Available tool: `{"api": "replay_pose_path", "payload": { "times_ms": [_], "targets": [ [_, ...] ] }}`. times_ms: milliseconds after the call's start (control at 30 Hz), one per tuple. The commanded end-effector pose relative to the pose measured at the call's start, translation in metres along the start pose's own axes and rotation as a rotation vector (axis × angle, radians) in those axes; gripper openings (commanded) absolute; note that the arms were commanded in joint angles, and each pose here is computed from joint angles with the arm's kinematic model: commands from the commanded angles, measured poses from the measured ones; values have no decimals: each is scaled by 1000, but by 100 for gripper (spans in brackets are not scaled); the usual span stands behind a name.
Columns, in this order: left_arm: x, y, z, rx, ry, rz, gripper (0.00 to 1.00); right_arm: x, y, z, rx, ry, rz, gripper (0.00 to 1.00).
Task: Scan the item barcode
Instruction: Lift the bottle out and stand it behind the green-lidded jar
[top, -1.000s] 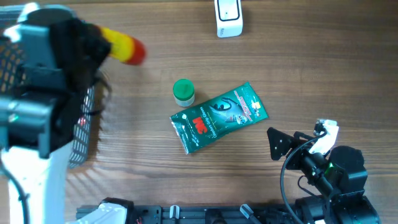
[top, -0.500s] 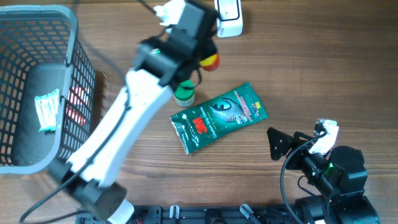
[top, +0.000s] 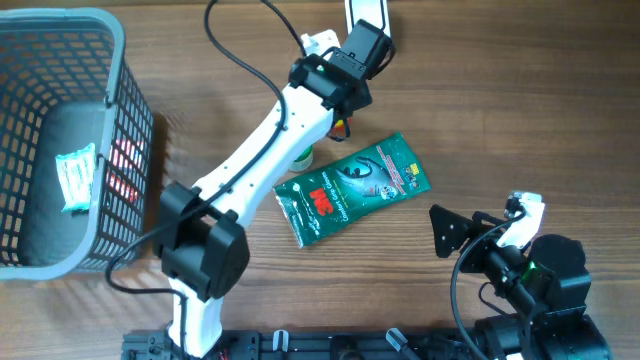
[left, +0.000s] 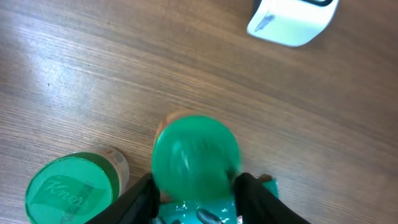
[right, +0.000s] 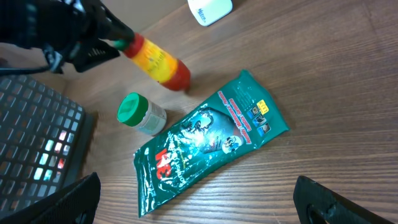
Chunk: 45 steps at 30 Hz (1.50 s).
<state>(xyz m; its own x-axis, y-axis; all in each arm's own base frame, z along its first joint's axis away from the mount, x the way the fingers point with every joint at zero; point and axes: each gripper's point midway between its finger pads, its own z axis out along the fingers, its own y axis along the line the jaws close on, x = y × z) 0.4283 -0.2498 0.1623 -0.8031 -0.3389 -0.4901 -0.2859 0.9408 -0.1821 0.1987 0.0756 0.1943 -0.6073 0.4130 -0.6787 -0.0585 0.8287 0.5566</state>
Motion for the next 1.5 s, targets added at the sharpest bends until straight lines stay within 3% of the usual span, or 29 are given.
{"api": "replay_pose_path", "payload": {
  "times_ms": [0, 333, 433, 533, 733, 833, 967, 1100, 1300, 1467],
  "targets": [
    [6, 5, 7, -38, 7, 7, 43, -3, -1, -1, 9, -18, 3, 100],
    [26, 1, 1, -53, 43, 56, 47, -3, -1, -1, 9, -18, 3, 100],
    [24, 2, -6, -49, 40, 55, 55, -3, -1, -1, 9, -18, 3, 100],
    [17, 4, -27, -27, 23, 46, 74, -3, -1, -1, 9, -18, 2, 100],
    [-23, 26, -107, 21, -133, -4, 81, -3, -1, -1, 9, -18, 2, 100],
    [-43, 44, -145, 18, -240, -36, 89, -3, -1, -1, 9, -18, 2, 100],
    [-79, 90, -213, -40, -475, -112, 99, -3, -1, -1, 9, -18, 3, 100],
    [-102, 138, -262, -99, -635, -206, 100, -3, -1, -1, 9, -18, 2, 100],
    [-121, 237, -297, -262, -705, -384, 100, -3, -1, -1, 9, -18, 3, 100],
    [-122, 318, -299, -442, -671, -548, 100, -3, -1, -1, 9, -18, 2, 100]
  ]
}}
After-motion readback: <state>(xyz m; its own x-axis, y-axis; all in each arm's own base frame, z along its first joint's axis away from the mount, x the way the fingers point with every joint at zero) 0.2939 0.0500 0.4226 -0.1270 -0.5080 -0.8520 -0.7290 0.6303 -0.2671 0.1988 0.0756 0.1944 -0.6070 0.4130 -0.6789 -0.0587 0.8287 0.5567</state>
